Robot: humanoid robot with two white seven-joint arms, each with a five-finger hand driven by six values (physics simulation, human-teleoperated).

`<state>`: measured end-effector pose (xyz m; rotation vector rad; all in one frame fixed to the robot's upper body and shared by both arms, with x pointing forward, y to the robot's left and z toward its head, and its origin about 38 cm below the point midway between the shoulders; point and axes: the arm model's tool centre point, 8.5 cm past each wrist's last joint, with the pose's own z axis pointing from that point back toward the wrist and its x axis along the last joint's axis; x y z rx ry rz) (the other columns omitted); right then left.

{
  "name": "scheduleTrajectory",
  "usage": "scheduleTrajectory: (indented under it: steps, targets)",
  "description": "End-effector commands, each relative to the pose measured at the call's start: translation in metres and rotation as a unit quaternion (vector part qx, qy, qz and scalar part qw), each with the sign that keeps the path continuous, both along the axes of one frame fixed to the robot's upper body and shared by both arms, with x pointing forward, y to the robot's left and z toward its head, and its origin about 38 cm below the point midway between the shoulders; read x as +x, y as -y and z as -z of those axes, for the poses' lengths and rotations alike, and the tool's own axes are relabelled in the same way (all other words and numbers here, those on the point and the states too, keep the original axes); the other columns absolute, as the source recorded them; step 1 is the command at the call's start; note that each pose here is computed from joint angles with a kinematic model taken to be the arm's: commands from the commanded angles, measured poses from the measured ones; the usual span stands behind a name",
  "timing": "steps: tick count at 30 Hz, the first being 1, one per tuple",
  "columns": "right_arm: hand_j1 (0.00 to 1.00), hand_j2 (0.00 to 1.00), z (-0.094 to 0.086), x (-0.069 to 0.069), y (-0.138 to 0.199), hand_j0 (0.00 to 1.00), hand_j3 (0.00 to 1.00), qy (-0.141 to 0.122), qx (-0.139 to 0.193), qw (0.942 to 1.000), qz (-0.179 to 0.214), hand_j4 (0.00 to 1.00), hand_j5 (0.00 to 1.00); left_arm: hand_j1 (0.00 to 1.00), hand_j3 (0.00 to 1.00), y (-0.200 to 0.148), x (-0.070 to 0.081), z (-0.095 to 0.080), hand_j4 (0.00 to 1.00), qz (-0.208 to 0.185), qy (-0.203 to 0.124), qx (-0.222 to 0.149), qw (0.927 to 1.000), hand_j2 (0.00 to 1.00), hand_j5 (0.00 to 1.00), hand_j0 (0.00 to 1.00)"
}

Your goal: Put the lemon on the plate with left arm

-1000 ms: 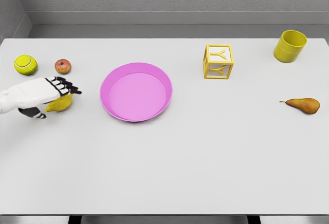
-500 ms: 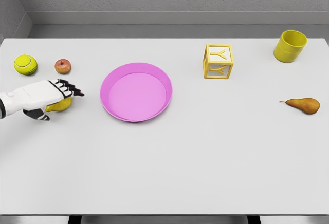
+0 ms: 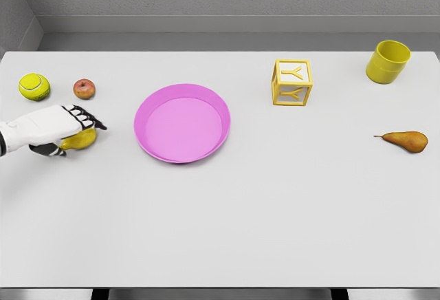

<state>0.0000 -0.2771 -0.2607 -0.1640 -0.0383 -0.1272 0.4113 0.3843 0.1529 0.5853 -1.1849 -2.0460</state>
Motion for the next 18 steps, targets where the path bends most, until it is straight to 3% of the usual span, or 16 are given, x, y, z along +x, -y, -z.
scheduleTrajectory:
  steps: [1,9,18]
  targets:
    - [1.0,1.0,0.0,0.0,0.0,1.0,1.0,0.001,-0.001,1.0,0.0,1.0,1.0,0.82,0.82,-0.002,0.0,-0.002,0.82,-0.002,0.002,-0.001,1.0,0.82,0.82,0.82]
    - [1.0,1.0,0.0,0.0,0.0,1.0,1.0,0.0,0.0,1.0,0.0,1.0,1.0,0.65,0.65,0.0,0.001,-0.001,0.65,-0.001,0.002,0.001,1.0,0.65,0.65,0.65]
    - [1.0,1.0,0.0,0.0,0.0,1.0,1.0,0.0,0.0,1.0,0.0,1.0,1.0,0.64,0.64,0.005,0.006,-0.015,0.64,0.007,0.018,-0.002,0.9998,0.64,0.64,0.64]
